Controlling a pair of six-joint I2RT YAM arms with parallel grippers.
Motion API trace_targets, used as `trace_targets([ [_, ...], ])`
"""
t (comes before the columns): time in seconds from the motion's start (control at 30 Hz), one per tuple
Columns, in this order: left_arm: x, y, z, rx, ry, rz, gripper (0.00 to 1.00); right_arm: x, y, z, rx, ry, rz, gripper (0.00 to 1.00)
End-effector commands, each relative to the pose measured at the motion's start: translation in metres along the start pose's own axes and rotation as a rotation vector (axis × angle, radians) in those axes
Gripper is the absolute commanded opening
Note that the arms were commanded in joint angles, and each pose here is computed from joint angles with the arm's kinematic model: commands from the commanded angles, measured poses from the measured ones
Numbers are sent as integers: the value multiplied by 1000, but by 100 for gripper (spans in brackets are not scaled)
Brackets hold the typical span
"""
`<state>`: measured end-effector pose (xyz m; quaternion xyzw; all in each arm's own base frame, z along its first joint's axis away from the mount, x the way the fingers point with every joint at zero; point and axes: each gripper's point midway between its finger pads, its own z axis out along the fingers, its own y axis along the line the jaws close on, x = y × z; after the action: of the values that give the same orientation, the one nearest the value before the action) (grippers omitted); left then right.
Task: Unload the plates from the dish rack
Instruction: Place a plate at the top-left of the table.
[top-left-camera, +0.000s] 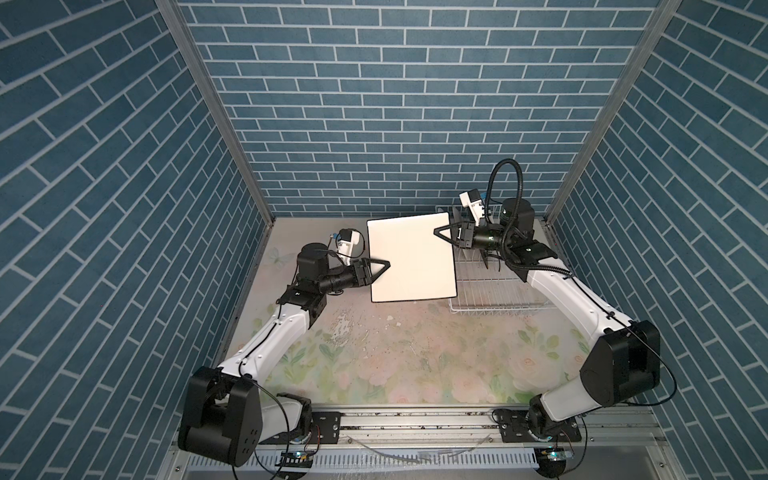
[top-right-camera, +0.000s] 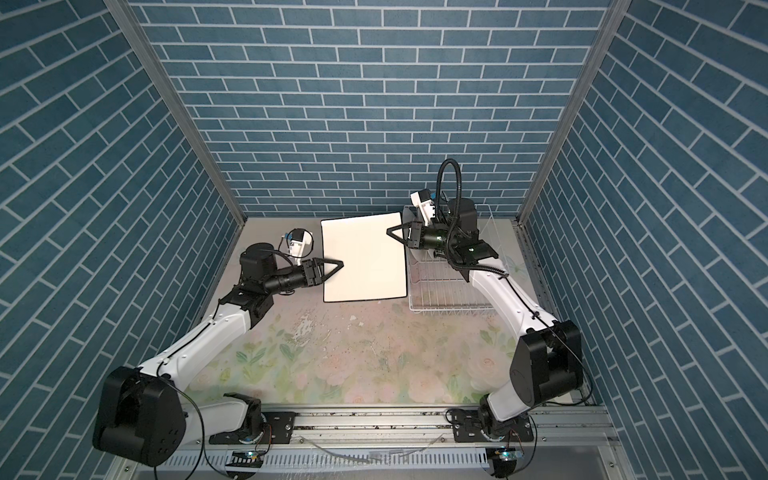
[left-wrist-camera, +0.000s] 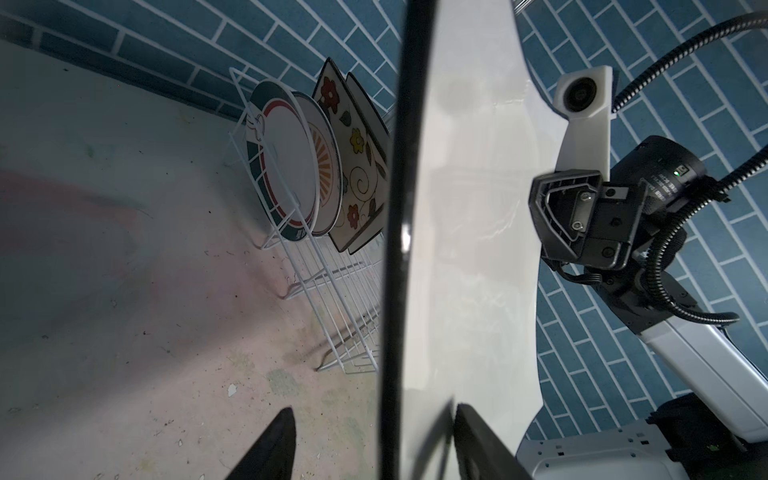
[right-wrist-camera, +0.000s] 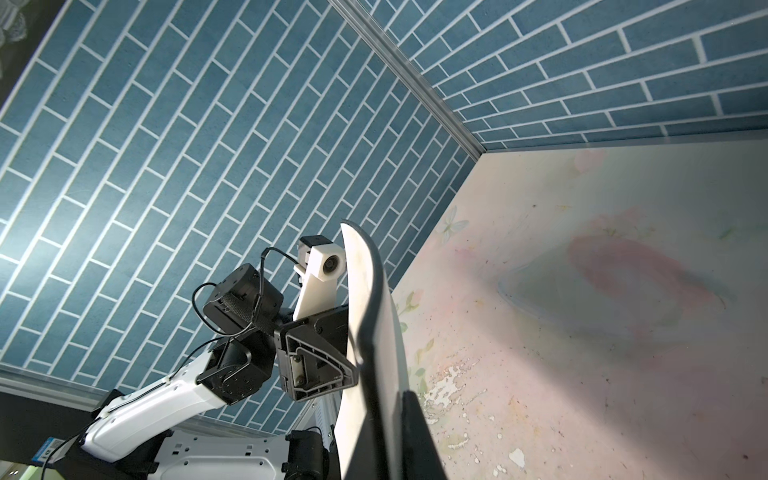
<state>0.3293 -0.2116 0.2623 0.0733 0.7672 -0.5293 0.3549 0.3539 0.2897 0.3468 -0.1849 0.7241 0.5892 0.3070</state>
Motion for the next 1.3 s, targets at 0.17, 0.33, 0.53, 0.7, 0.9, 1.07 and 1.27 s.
trace_targets([
  [0.17, -5, -10, -5, 15, -4, 10, 38, -15, 40, -4, -189, 1, -35, 0],
  [0.33, -4, -13, -7, 15, -7, 9, 27, -14, 35, -1, -201, 20, -26, 0],
  [0.53, -5, -14, -8, 10, -6, 13, 6, -16, 34, 1, -232, 19, -16, 0],
  [0.7, -8, -19, -11, 16, -17, 21, 0, -15, 30, 3, -234, 24, -2, 0],
  [0.9, -23, -37, -18, 53, -78, 28, 0, -19, 26, -1, -223, 10, 17, 14],
  [1.07, -39, -58, -29, 73, -148, 36, 0, -22, 24, -4, -221, 1, 27, 26],
  [1.27, -46, -63, -28, 100, -157, -14, 0, -24, 19, -4, -212, -8, 39, 32],
])
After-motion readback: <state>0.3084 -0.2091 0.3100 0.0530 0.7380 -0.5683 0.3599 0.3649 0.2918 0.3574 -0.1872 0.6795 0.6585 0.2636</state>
